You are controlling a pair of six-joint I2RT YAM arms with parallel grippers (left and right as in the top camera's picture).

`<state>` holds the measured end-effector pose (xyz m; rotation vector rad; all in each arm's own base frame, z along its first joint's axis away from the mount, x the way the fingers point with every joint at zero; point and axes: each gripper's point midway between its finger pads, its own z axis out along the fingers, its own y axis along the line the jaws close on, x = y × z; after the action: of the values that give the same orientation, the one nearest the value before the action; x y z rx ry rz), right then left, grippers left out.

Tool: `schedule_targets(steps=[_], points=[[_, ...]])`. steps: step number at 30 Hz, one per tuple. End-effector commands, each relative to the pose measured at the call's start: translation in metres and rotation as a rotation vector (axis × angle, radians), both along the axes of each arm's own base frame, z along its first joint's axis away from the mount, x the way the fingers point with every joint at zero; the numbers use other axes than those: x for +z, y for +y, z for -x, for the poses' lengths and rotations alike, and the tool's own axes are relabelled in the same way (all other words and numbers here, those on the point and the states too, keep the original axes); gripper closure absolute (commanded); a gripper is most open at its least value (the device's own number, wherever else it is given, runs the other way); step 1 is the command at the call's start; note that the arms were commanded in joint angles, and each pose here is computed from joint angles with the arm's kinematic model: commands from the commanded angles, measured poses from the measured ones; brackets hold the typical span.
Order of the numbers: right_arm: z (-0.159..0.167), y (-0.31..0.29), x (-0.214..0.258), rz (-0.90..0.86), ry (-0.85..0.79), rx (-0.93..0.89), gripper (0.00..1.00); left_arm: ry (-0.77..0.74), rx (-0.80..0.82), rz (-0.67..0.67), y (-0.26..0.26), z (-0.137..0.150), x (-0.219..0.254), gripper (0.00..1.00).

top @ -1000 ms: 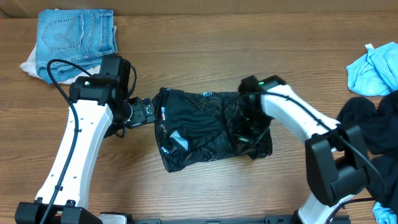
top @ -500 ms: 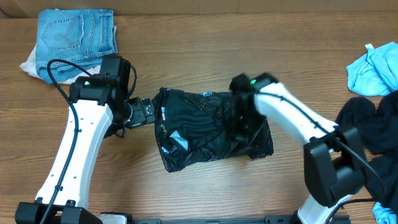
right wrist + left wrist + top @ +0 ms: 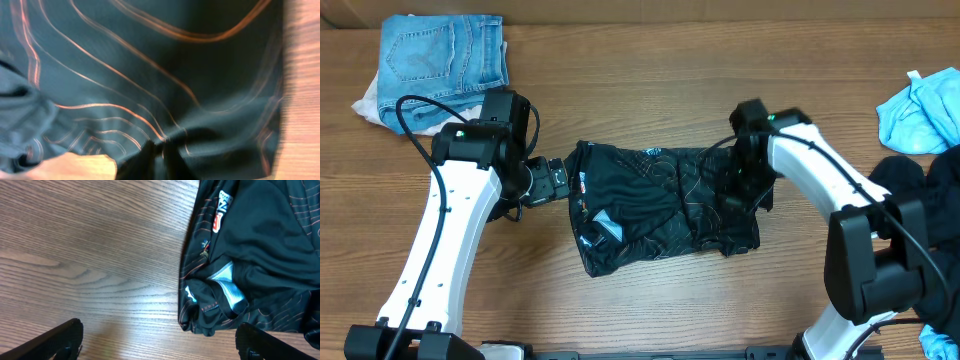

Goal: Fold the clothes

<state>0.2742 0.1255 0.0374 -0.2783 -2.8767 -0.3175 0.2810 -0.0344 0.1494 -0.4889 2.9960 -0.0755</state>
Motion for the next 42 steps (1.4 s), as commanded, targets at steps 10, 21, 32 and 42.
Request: schedule_targets(steps=[10, 21, 32, 42], points=[[0.073, 0.047, -0.027, -0.146, 0.168, 0.076, 0.95, -0.009, -0.024, 0.007, -0.003, -0.002, 0.001, 0.0], [0.005, 0.051, 0.017, -0.145, 0.003, 0.032, 0.95, -0.001, -0.024, 0.005, -0.002, 0.0, 0.001, 0.0], [-0.094, 0.045, 0.049, -0.233, -0.329, -0.003, 0.7, -0.002, -0.024, 0.006, -0.002, 0.0, 0.001, 0.0], [-0.103, 0.07, 0.007, -0.304, -0.274, 0.011, 0.68, -0.004, -0.024, 0.005, -0.002, 0.0, 0.001, 0.0]])
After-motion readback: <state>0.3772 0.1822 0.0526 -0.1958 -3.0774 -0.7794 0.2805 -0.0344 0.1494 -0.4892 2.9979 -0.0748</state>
